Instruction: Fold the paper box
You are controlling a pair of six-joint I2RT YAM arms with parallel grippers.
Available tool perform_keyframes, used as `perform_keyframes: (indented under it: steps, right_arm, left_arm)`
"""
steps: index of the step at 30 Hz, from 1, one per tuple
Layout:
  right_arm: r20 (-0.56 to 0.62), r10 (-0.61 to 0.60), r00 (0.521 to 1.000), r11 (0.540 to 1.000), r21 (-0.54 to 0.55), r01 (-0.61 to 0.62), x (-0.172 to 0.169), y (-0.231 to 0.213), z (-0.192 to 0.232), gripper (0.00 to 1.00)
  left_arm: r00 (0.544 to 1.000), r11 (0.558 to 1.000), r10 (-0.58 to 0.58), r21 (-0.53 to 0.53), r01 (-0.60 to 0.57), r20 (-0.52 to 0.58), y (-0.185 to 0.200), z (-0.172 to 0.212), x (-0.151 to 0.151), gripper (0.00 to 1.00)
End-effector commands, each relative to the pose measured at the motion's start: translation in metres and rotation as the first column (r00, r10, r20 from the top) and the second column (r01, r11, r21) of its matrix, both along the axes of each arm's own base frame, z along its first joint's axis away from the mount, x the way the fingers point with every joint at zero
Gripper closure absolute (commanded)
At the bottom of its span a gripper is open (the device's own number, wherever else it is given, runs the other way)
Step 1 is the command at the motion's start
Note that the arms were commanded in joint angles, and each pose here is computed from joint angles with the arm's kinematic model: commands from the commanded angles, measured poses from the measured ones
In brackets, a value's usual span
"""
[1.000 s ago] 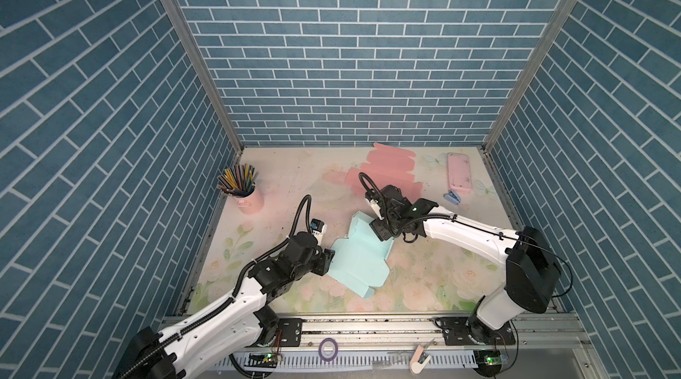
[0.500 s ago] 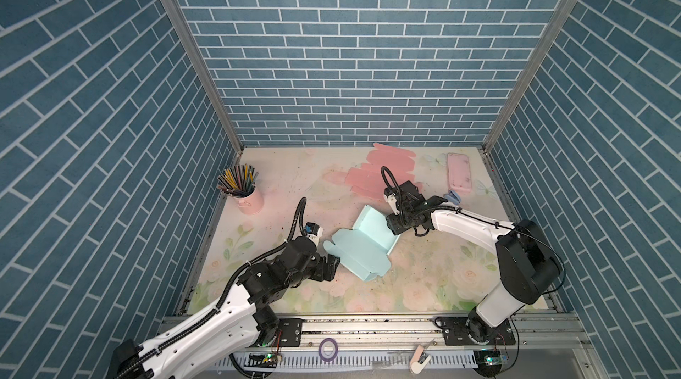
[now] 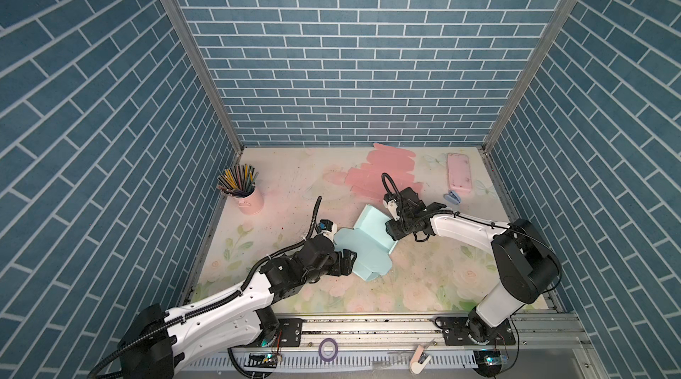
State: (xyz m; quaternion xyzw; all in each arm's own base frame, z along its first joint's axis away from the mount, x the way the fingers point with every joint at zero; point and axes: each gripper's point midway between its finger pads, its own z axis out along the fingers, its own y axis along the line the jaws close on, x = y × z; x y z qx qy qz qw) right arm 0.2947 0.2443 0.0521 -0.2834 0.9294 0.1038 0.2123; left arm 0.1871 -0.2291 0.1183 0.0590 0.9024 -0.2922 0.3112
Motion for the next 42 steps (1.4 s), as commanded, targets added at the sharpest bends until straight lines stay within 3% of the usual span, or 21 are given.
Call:
perform_keyframes:
  steps: [1, 11, 27, 32, 37, 42]
  right_arm:
    - [-0.015, -0.014, 1.0, 1.0, 0.022, 0.014, 0.0, 0.005, -0.006, 0.44]
    - [-0.013, -0.02, 1.0, 1.0, 0.019, 0.02, 0.002, 0.003, -0.01, 0.45]
    - [-0.016, -0.021, 1.0, 0.999, 0.037, 0.022, -0.004, 0.001, -0.011, 0.45]
    - [-0.016, -0.024, 1.0, 0.998, 0.052, 0.025, -0.005, 0.002, -0.009, 0.45]
    - [-0.018, -0.024, 1.0, 0.997, 0.073, 0.025, -0.007, 0.006, -0.007, 0.45]
    - [0.012, -0.002, 1.0, 0.996, 0.088, 0.001, -0.012, 0.008, 0.002, 0.41]
  left_arm:
    - [0.998, 0.997, 0.065, -0.046, -0.065, 0.014, 0.0, 0.004, 0.004, 0.13]
    - [0.989, 0.989, 0.145, -0.014, -0.145, 0.007, 0.027, 0.003, -0.005, 0.19]
    - [0.99, 0.986, 0.139, -0.086, -0.14, -0.019, -0.002, -0.004, 0.003, 0.22]
    - [0.989, 0.985, 0.15, -0.085, -0.15, -0.005, -0.008, -0.003, 0.01, 0.31]
    - [0.983, 0.979, 0.183, -0.089, -0.181, 0.013, -0.007, -0.001, 0.018, 0.56]
    - [0.979, 0.975, 0.204, -0.087, -0.203, 0.008, -0.005, 0.0, 0.024, 0.74]
